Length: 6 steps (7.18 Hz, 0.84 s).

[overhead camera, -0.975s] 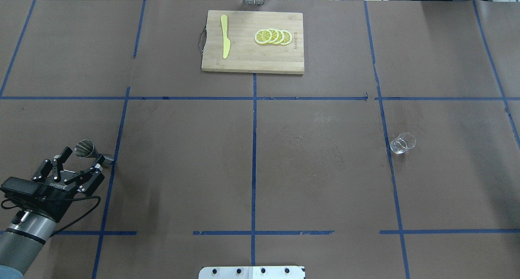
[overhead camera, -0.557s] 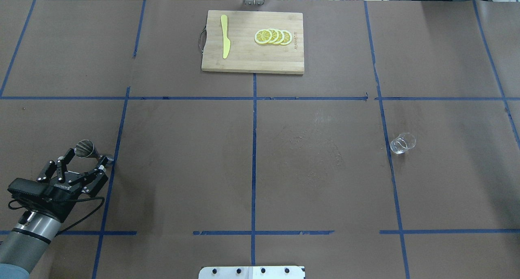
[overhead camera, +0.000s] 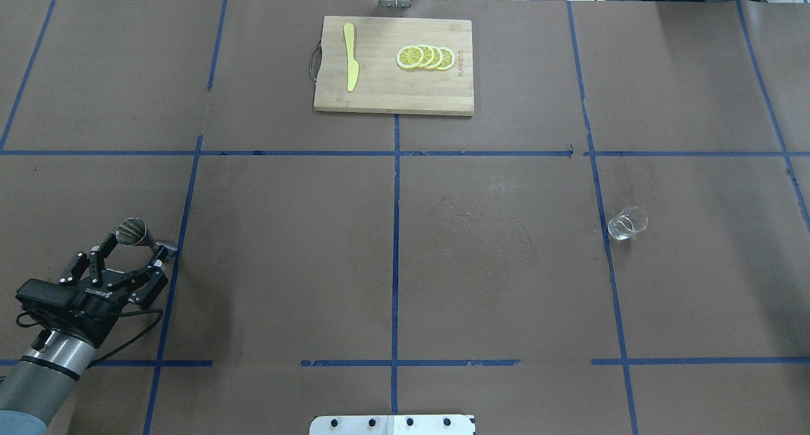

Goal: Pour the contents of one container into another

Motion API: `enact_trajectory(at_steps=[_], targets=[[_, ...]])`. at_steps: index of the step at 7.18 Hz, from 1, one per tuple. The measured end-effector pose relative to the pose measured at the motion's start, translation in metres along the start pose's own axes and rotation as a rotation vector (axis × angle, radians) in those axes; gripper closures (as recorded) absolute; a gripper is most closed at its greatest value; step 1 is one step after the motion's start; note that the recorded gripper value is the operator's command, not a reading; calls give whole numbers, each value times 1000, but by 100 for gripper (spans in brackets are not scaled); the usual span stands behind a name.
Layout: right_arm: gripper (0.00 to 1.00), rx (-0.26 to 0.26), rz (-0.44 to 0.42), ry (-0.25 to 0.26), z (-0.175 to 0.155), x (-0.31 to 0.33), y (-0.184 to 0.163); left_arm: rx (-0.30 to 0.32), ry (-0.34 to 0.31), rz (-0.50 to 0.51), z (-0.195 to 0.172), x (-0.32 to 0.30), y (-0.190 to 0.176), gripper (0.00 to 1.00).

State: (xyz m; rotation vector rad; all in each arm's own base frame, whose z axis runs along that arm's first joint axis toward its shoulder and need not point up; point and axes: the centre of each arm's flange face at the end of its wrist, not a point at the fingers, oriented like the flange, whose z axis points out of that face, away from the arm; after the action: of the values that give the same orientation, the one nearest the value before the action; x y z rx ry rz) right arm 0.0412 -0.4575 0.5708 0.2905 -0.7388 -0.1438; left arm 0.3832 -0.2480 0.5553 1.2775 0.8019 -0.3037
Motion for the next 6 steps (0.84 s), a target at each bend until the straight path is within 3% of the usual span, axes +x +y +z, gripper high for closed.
enact_trajectory(at_steps=[2, 6], targets=[[0, 0, -1, 0, 0, 0, 0, -20, 10, 10, 1, 0, 7, 9], [0, 3, -3, 1, -1, -1, -3, -51, 36, 9, 5, 8, 14, 33]])
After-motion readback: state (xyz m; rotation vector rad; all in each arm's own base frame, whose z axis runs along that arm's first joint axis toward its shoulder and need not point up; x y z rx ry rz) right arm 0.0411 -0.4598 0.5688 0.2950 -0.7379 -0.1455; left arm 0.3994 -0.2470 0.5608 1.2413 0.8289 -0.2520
